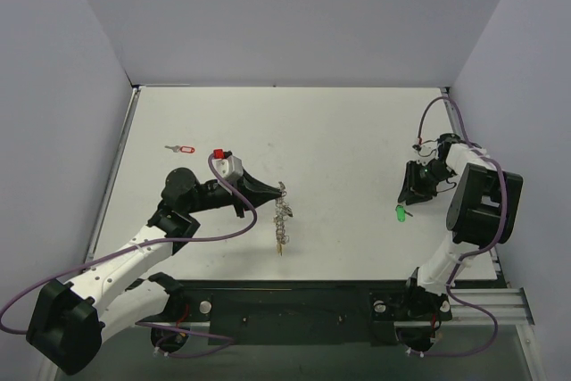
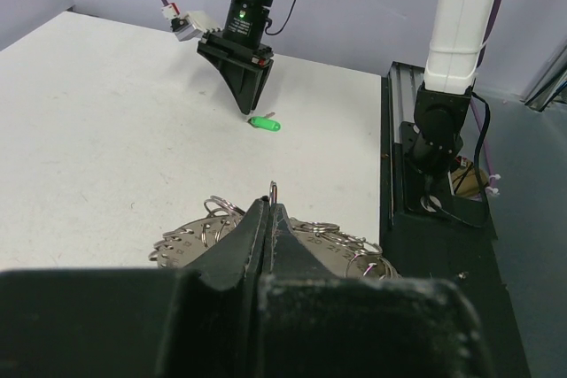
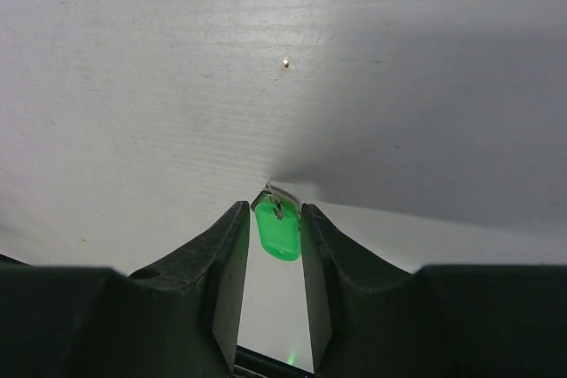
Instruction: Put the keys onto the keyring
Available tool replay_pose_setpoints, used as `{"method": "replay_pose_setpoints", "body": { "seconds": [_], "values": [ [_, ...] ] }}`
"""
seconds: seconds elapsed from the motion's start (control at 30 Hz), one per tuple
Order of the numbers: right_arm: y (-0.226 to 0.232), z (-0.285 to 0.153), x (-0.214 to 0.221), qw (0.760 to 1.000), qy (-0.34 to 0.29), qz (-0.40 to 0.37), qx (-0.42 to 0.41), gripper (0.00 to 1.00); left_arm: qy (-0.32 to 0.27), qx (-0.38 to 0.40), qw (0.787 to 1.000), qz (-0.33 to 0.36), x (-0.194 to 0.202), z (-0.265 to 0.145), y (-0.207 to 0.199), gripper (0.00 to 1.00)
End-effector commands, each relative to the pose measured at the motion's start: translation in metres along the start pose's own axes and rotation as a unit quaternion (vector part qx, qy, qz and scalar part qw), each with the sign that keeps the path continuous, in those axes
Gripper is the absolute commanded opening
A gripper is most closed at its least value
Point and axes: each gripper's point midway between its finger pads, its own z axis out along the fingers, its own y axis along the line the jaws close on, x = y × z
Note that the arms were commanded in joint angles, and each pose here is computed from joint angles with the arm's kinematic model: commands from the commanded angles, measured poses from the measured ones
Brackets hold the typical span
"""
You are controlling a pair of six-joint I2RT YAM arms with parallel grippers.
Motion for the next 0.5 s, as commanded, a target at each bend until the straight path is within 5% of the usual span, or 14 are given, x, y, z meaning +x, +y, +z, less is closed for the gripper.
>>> {"method": "replay_pose_setpoints", "body": {
  "seconds": [0.0,0.47],
  "values": [
    [0.0033,-0.0034,0.0078,1.000,0.027,0.003,-0.008,0.25,-0.035,0.011,0.998,0.047,-0.0347,0.0018,-0.0048,0.00],
    [0.0074,0.0003,0.0117,0.999,0.043,0.006,-0.025,0.20,-0.034,0.011,0.998,0.050,-0.0358,0.0014,-0.0055,0.00]
  ]
}}
